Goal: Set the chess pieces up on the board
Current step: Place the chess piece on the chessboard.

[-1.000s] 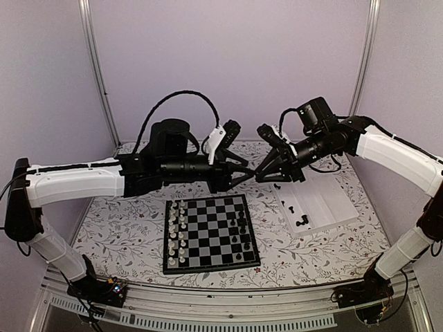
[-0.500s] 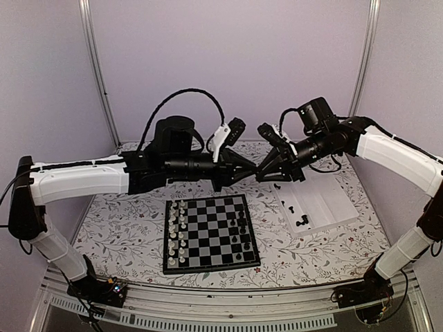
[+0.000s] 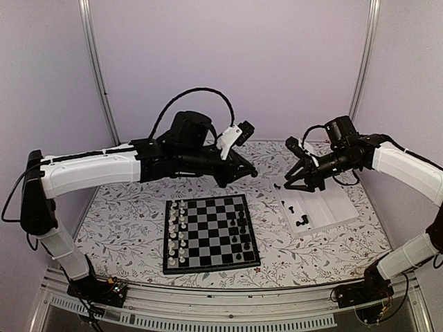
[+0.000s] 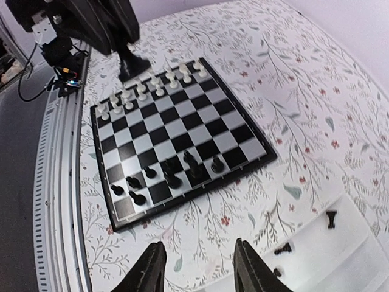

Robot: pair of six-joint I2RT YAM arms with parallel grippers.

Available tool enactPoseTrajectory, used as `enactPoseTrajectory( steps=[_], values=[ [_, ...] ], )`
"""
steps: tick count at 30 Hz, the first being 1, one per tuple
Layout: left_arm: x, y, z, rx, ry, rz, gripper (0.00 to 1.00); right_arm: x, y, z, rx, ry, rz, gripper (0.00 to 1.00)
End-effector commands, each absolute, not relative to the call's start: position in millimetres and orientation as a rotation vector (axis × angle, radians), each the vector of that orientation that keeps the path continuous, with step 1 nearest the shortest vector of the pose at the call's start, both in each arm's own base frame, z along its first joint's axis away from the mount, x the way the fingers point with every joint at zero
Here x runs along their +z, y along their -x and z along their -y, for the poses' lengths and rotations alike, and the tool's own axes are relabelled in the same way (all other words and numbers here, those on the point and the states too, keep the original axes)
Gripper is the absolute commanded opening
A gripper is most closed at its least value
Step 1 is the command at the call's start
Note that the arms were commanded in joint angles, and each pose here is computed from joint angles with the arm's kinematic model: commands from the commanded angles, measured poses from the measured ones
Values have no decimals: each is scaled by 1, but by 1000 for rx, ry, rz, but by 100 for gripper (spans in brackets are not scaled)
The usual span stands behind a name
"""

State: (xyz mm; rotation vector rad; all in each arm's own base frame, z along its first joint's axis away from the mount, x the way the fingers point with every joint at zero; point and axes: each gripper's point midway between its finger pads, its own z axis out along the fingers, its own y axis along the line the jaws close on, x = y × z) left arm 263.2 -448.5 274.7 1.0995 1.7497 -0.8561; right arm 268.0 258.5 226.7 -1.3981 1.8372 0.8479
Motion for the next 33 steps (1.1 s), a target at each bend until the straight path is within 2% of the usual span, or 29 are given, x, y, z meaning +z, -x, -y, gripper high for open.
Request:
enactPoseTrajectory(
  steps=[1,6,12,21,33],
  values=[
    [240,-281,433,-701,-1142,-1894,11,196,-277,-221,805,1284,-1946,41],
    [212,-284,429,-634,-1214,-1976,11,172,-271,-208,810,1241,-1980,44],
    [191,-253,441,-662,-1391,-1978,11,152,-269,-206,806,1240,-2005,45],
    [149,-213,450,-575,-1625,-2007,12,144,-269,-208,836,1255,-2016,50],
    [103,-204,458,-465,-1733,-2065,14,143,-265,-209,852,1274,-2004,50]
  ],
)
